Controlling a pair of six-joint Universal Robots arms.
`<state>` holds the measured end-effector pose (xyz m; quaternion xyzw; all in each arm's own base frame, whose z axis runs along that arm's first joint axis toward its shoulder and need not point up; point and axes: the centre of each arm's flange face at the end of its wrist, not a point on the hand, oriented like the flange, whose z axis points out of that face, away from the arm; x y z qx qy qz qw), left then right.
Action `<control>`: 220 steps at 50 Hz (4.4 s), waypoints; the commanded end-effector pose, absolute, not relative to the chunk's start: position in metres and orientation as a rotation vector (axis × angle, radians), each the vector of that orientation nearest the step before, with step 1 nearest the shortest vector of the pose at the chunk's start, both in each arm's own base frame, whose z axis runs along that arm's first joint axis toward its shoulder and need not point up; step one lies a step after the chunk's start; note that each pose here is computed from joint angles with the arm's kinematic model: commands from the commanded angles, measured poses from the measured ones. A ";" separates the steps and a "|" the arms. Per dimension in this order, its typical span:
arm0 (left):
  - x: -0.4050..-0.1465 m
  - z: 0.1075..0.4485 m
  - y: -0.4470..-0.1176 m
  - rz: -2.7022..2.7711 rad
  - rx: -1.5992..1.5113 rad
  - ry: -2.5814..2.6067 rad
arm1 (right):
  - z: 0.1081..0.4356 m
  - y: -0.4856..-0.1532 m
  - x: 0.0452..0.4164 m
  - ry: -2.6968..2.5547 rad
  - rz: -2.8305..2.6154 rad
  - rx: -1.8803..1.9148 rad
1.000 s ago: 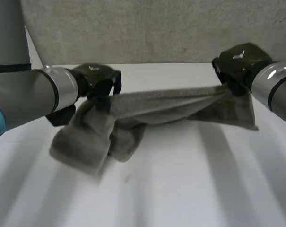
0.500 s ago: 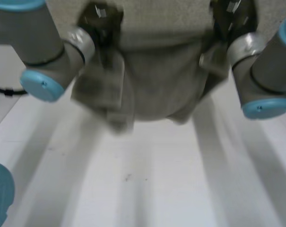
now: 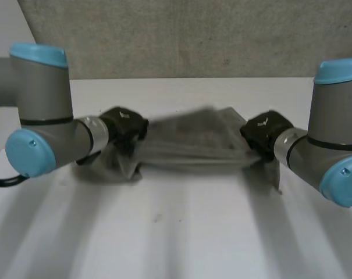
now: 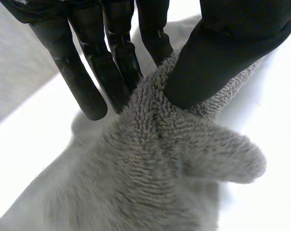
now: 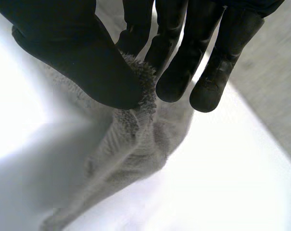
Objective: Fold the towel.
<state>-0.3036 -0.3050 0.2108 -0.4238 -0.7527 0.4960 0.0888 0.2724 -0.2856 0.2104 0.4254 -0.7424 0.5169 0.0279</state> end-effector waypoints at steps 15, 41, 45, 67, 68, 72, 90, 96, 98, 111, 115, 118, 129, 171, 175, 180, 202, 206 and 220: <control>-0.313 0.171 -0.315 1.504 -1.302 -2.197 | 0.160 -0.296 0.270 -2.335 1.643 1.145; -0.276 0.192 -0.190 1.576 -1.171 -2.281 | 0.159 -0.307 0.267 -2.377 1.823 0.821; -0.263 0.186 -0.177 1.535 -1.171 -2.330 | 0.158 -0.307 0.267 -2.378 1.822 0.822; -0.243 0.163 -0.196 1.481 -1.098 -2.458 | 0.156 -0.305 0.267 -2.385 1.810 0.830; -0.244 0.163 -0.196 1.481 -1.098 -2.458 | 0.156 -0.305 0.267 -2.385 1.810 0.830; -0.247 0.157 -0.205 1.504 -1.092 -2.451 | 0.155 -0.305 0.266 -2.388 1.807 0.831; -0.248 0.184 -0.220 1.654 -1.035 -2.383 | 0.154 -0.305 0.266 -2.386 1.811 0.832; -0.240 0.198 -0.244 1.769 -0.959 -2.371 | 0.154 -0.304 0.266 -2.386 1.811 0.832; -0.234 0.201 -0.255 1.797 -0.926 -2.387 | 0.154 -0.304 0.266 -2.386 1.811 0.832; -0.219 0.197 -0.362 1.900 -0.824 -2.369 | 0.153 -0.303 0.267 -2.388 1.810 0.844; -0.221 0.190 -0.386 1.914 -0.822 -2.354 | 0.152 -0.303 0.267 -2.390 1.808 0.846; -0.221 0.176 -0.403 1.881 -0.820 -2.378 | 0.151 -0.302 0.268 -2.391 1.807 0.849; -0.224 0.134 -0.427 1.711 -0.839 -2.478 | 0.149 -0.301 0.268 -2.401 1.805 0.864; -0.225 0.157 -0.424 1.777 -0.845 -2.483 | 0.143 -0.303 0.269 -2.372 1.786 0.903; -0.231 0.186 -0.413 1.834 -0.855 -2.428 | 0.152 -0.305 0.267 -2.358 1.808 0.890; -0.242 0.209 -0.400 1.873 -0.851 -2.365 | 0.175 -0.305 0.266 -2.319 1.874 0.863; -0.243 0.222 -0.302 1.516 -0.874 -2.371 | 0.212 -0.216 0.221 -2.493 1.146 1.514; -0.243 0.224 -0.299 1.519 -0.877 -2.366 | 0.229 -0.227 0.225 -2.464 1.322 1.444; -0.261 0.238 -0.278 1.537 -0.939 -2.287 | 0.217 -0.320 0.266 -2.594 1.686 1.160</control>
